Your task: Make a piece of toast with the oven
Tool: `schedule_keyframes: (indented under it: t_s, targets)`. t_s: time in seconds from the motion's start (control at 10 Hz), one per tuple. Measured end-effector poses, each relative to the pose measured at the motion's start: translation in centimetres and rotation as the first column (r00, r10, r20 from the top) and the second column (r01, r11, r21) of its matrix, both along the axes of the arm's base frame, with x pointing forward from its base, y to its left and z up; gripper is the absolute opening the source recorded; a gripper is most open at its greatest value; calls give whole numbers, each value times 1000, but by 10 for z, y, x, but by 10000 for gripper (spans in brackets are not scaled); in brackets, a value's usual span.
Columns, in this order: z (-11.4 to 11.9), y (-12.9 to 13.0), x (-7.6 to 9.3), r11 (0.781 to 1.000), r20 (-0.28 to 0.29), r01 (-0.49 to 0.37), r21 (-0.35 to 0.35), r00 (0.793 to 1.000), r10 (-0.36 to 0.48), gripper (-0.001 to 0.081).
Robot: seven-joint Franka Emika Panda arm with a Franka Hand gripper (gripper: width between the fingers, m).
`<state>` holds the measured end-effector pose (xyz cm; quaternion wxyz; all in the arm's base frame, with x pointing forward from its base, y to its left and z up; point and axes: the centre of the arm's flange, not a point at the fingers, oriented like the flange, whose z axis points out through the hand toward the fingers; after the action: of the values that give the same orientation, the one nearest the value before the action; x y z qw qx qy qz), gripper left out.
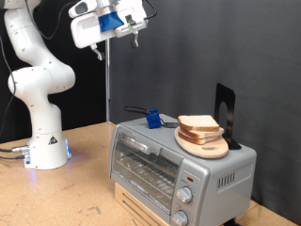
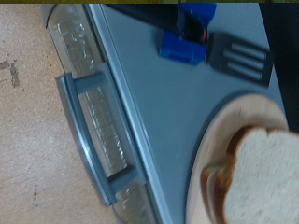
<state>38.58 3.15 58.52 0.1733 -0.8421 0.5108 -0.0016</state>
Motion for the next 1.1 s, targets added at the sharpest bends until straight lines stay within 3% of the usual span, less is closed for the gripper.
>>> schedule_keyframes:
  t_s: [0.3, 0.5, 0.9, 1.1]
  targets:
    - [1, -15, 2, 981, 102, -177, 74, 980, 170, 682]
    - [-2, -25, 12, 981, 145, -181, 64, 975, 170, 682]
    - [-35, -41, 34, 990, 88, -139, 16, 987, 137, 682]
    - [-58, -44, 41, 987, 90, -163, -9, 982, 163, 682]
